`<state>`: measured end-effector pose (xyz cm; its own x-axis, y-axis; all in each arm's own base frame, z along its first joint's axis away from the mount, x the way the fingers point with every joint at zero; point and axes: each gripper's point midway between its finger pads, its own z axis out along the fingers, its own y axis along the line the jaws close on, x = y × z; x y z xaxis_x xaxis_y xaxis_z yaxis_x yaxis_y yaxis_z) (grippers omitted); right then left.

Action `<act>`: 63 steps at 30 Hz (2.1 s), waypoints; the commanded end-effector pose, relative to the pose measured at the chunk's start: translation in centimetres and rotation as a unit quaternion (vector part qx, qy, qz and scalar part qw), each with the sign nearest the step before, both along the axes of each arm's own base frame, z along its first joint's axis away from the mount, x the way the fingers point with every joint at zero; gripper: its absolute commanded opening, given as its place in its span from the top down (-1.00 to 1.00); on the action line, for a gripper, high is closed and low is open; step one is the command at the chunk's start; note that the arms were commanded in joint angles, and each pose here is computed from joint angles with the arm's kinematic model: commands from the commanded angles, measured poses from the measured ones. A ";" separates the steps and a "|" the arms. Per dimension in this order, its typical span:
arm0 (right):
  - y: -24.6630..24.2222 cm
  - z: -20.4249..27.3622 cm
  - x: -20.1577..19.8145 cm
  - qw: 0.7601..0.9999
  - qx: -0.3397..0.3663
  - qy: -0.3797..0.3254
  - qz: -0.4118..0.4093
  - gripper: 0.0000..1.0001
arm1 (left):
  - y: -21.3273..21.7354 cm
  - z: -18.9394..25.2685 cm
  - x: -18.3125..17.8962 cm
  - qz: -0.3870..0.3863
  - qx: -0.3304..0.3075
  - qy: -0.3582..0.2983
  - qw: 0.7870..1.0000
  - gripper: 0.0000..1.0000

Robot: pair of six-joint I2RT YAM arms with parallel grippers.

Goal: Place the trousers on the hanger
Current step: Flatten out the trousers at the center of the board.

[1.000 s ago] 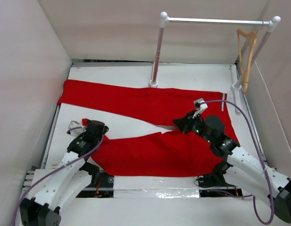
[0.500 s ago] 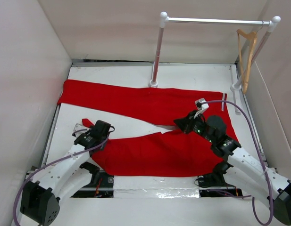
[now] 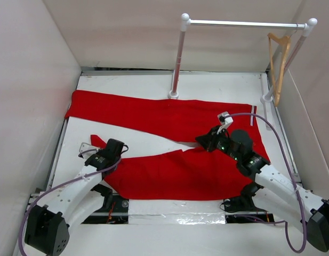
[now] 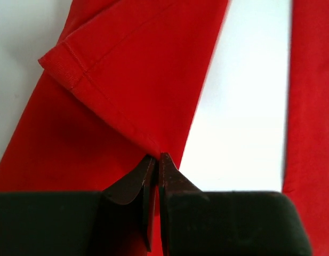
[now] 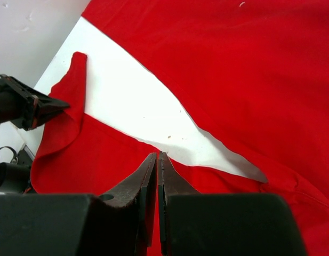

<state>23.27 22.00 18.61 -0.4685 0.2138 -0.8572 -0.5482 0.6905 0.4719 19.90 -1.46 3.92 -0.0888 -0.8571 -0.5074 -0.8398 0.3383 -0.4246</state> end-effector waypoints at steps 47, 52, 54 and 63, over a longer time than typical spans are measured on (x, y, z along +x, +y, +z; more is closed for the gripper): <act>-6.0 -16.2 17.6 0.909 -0.004 0.288 -0.301 0.92 | 2.0 35.2 0.3 -0.204 0.262 -0.425 0.842 1.00; -6.2 -13.7 21.4 0.920 0.011 0.259 -0.296 1.00 | 1.4 35.1 0.4 -0.218 0.257 -0.432 0.837 1.00; -6.5 -12.2 22.1 0.924 -0.003 0.248 -0.291 1.00 | 1.3 35.2 0.4 -0.219 0.256 -0.435 0.835 1.00; -20.4 -9.4 19.0 0.878 -0.059 0.205 -0.429 0.57 | 0.4 35.3 0.6 -0.240 0.251 -0.438 0.829 1.00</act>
<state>44.26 8.26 10.77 -0.4845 0.5636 -0.6691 0.2661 0.8235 0.5009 20.62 -0.53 37.15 0.1874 -0.4709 -0.8620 -0.0629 0.8700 -0.4890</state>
